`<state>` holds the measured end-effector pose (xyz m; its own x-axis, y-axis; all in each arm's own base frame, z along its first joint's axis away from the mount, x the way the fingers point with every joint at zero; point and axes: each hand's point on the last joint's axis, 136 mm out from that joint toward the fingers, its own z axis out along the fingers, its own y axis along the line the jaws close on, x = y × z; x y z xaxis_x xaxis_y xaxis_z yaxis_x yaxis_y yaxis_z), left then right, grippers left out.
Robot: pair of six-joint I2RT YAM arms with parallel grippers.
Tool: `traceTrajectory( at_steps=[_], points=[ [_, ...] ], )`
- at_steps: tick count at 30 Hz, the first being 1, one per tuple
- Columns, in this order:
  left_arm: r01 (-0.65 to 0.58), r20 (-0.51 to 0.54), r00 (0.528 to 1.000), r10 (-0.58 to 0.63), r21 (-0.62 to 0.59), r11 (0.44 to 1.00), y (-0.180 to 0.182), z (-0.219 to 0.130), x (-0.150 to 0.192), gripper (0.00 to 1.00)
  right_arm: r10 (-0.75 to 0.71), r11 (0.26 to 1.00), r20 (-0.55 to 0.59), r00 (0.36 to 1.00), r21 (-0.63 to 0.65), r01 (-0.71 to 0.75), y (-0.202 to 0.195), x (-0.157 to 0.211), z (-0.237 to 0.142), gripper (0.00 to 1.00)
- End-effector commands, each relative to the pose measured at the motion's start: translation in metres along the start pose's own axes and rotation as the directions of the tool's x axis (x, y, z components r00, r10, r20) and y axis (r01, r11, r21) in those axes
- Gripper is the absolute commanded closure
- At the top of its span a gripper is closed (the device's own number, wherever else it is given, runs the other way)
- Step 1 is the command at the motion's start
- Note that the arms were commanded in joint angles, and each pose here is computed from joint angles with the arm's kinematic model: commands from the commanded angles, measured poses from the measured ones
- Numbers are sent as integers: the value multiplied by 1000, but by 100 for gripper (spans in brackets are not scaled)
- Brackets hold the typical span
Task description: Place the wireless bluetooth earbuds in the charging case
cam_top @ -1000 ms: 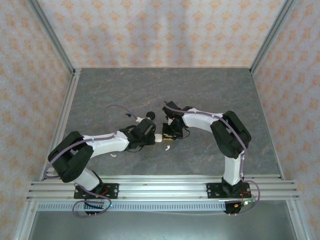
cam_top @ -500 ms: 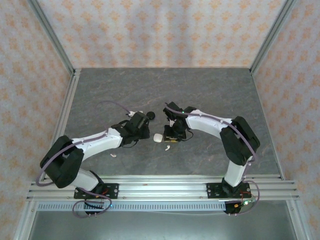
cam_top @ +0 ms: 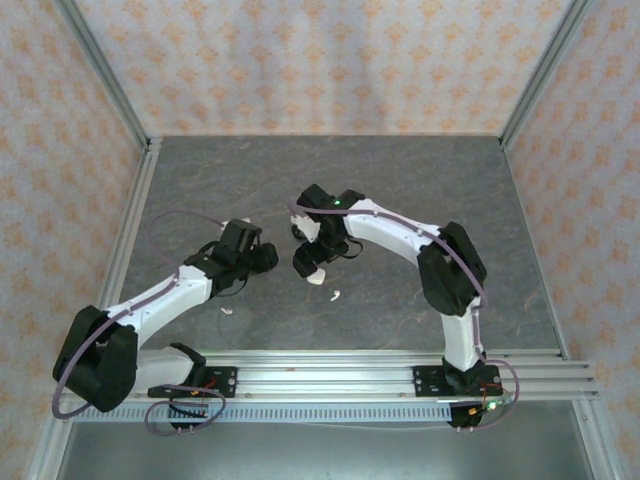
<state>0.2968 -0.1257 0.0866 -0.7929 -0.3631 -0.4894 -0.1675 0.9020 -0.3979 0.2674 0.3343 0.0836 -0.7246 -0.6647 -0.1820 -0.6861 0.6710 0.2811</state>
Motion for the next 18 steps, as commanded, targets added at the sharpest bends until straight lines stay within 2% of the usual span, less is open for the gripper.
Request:
traceTrajectory(
  at_steps=[1, 11, 18],
  points=[
    [22, -48, 999, -21, 27, 999, 6, -5, 13, 43, -127, 992, -99, 987, 2, 128, 2, 13, 5, 19],
    [43, -52, 998, -42, 16, 999, 16, -2, 14, 39, -156, 984, -194, 968, 57, 170, -16, 18, 25, 19],
    [32, -46, 998, -32, 2, 999, 19, -1, 12, 39, -158, 982, -206, 966, 65, 175, -18, 13, 33, 20]
  ],
)
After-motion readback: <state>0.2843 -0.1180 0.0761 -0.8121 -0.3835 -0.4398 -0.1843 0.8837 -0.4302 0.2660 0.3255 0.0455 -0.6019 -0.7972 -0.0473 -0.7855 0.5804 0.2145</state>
